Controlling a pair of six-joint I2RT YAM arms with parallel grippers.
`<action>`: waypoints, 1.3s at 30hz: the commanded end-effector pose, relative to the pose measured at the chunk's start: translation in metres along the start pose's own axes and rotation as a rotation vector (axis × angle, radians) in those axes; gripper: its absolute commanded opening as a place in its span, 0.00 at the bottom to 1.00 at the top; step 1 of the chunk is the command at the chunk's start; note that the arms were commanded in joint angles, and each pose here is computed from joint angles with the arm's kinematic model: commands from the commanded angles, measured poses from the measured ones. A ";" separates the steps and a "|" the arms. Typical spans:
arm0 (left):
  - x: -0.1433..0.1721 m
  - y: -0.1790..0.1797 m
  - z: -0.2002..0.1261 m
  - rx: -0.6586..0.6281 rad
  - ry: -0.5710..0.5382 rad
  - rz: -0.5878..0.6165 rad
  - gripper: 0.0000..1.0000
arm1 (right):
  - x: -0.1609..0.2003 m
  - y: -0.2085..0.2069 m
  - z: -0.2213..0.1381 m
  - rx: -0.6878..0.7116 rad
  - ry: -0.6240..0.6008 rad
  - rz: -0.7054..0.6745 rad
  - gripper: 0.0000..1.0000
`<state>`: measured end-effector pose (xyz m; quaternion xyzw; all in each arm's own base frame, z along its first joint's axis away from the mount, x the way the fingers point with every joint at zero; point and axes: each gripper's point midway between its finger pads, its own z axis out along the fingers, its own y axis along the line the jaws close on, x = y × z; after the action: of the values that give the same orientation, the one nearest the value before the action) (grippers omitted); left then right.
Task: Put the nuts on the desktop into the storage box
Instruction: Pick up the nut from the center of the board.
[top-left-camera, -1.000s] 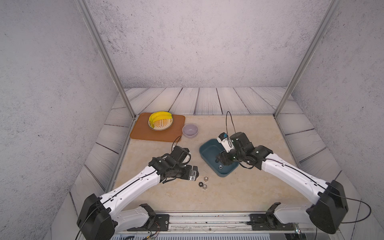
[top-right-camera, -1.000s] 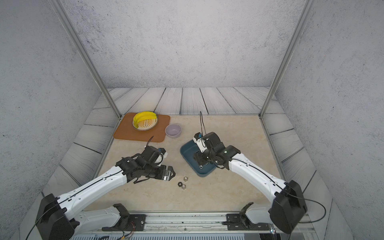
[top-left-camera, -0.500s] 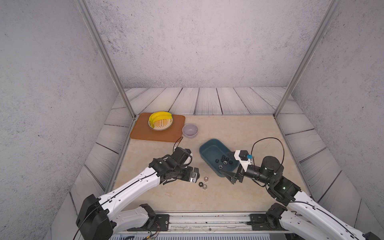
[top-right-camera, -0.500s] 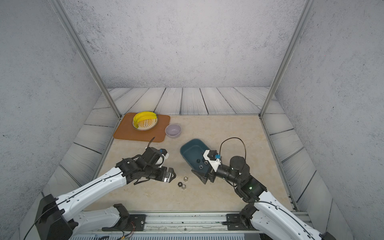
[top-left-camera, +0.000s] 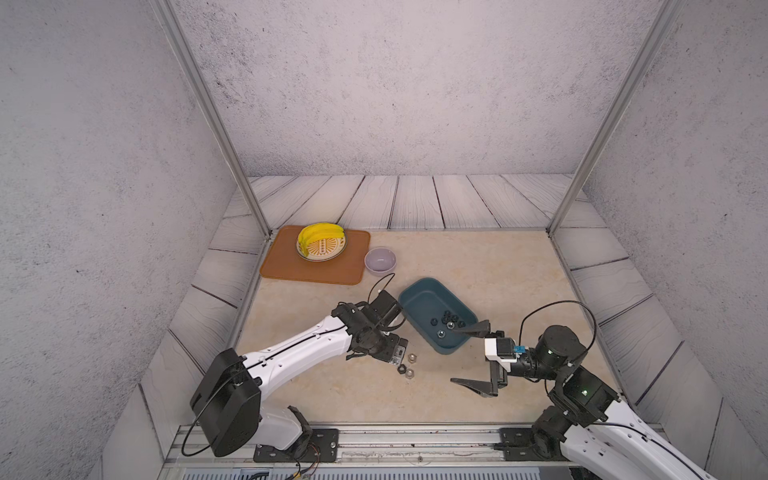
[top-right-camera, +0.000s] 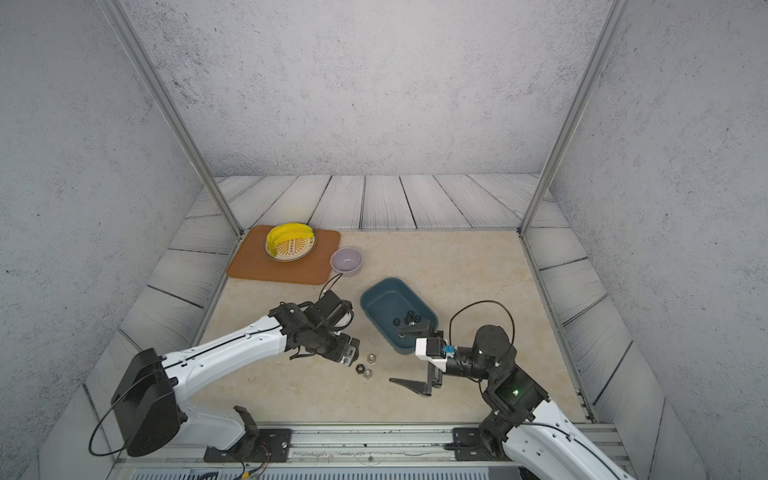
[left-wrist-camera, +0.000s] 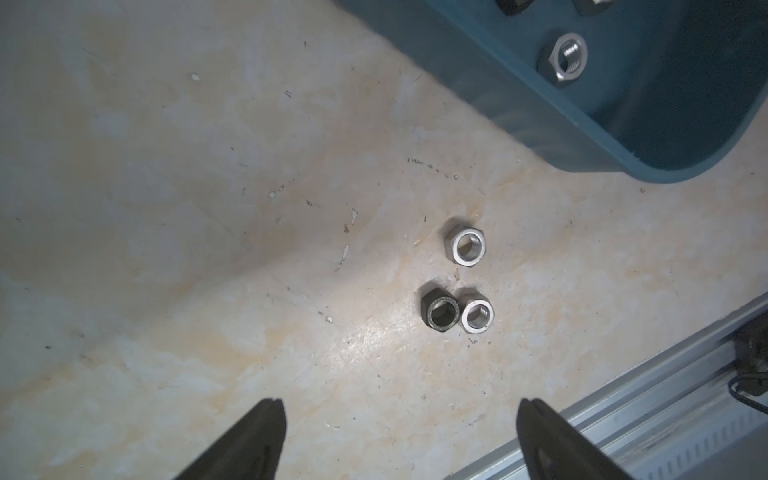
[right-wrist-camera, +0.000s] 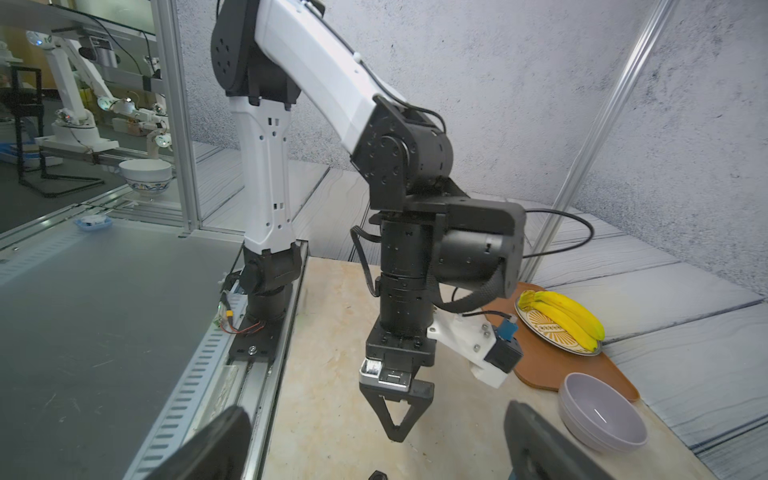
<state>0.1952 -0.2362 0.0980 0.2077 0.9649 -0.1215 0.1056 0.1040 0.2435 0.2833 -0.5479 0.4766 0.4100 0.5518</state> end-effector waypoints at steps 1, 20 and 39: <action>0.000 0.000 0.006 -0.033 0.038 0.045 0.89 | -0.001 0.009 -0.001 -0.049 0.000 -0.013 0.99; -0.012 -0.027 0.068 -0.020 0.170 0.123 0.77 | 0.003 -0.003 -0.007 0.057 0.022 -0.066 0.99; -0.010 -0.041 0.098 0.007 0.242 0.201 0.62 | 0.004 -0.006 -0.010 0.090 0.027 -0.081 0.99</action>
<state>0.2068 -0.3034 0.0208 0.3066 0.9468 -0.0961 0.0173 0.1089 0.2345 0.2835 -0.5473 0.4788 0.3643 0.5818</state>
